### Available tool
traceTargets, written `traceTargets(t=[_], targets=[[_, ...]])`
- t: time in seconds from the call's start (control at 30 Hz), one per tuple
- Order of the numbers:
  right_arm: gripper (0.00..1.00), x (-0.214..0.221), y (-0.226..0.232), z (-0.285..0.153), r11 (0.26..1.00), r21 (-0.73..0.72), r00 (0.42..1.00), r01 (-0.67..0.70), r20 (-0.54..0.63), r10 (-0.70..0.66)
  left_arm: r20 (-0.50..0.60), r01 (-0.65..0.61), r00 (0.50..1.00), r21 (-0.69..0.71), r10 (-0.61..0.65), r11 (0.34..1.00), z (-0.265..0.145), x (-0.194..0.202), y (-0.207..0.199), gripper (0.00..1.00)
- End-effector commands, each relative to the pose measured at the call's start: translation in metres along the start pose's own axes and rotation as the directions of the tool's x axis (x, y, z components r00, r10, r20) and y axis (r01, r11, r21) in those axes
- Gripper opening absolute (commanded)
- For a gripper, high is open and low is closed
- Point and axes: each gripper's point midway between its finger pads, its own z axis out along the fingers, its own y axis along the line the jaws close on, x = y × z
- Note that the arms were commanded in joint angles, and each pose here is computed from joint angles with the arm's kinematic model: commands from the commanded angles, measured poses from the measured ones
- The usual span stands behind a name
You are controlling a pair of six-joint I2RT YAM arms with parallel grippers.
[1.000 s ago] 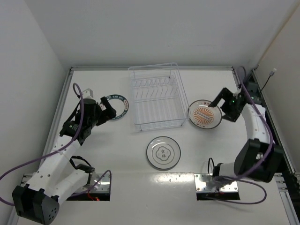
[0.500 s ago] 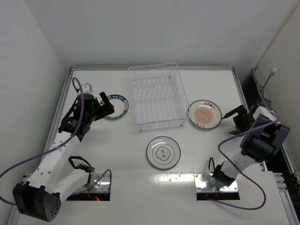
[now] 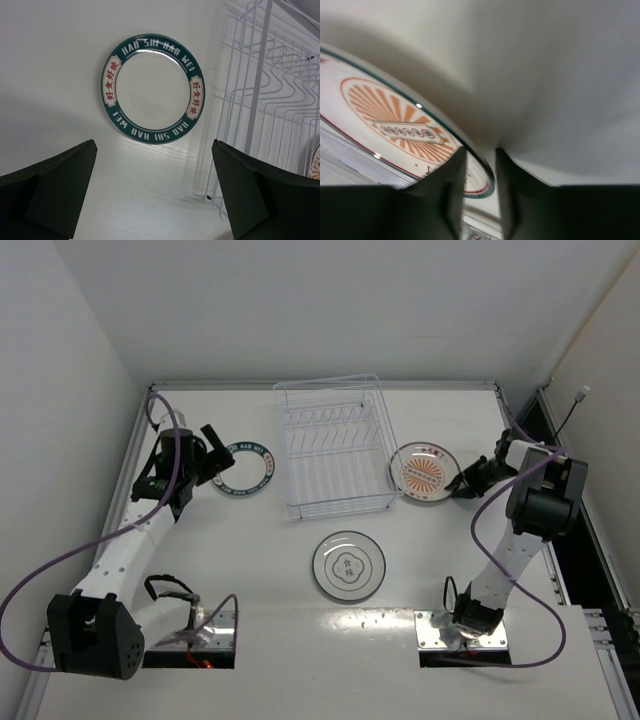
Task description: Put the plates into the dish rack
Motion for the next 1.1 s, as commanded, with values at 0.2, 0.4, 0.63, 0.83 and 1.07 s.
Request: traceTargets(t=[0.2, 0.4, 0.63, 0.83, 1.07], targets=[[0.00, -0.021, 0.008, -0.011, 0.997, 0.077, 0.999, -0.025, 0.036, 0.022, 0.081, 0.137, 0.988, -0.037, -0.134, 0.990, 0.020, -0.040, 0.013, 1.00], [0.00, -0.091, 0.089, -0.098, 0.980, 0.086, 0.931, 0.182, 0.304, -0.200, 0.078, 0.117, 0.991, -0.108, -0.109, 0.987, 0.032, -0.059, 0.014, 1.00], [0.00, -0.072, 0.178, -0.152, 0.909, 0.094, 0.795, 0.406, 0.454, -0.402, 0.063, 0.121, 0.992, -0.140, -0.114, 0.983, 0.049, -0.068, 0.011, 1.00], [0.00, -0.032, 0.251, -0.179, 0.797, 0.178, 0.626, 0.577, 0.530, -0.572, 0.086, 0.107, 0.992, -0.122, -0.097, 0.987, 0.057, -0.080, 0.004, 1.00], [0.00, -0.007, 0.275, -0.180, 0.704, 0.336, 0.482, 0.625, 0.543, -0.688, 0.074, 0.079, 0.995, -0.109, -0.071, 0.991, 0.054, -0.077, 0.003, 1.00]])
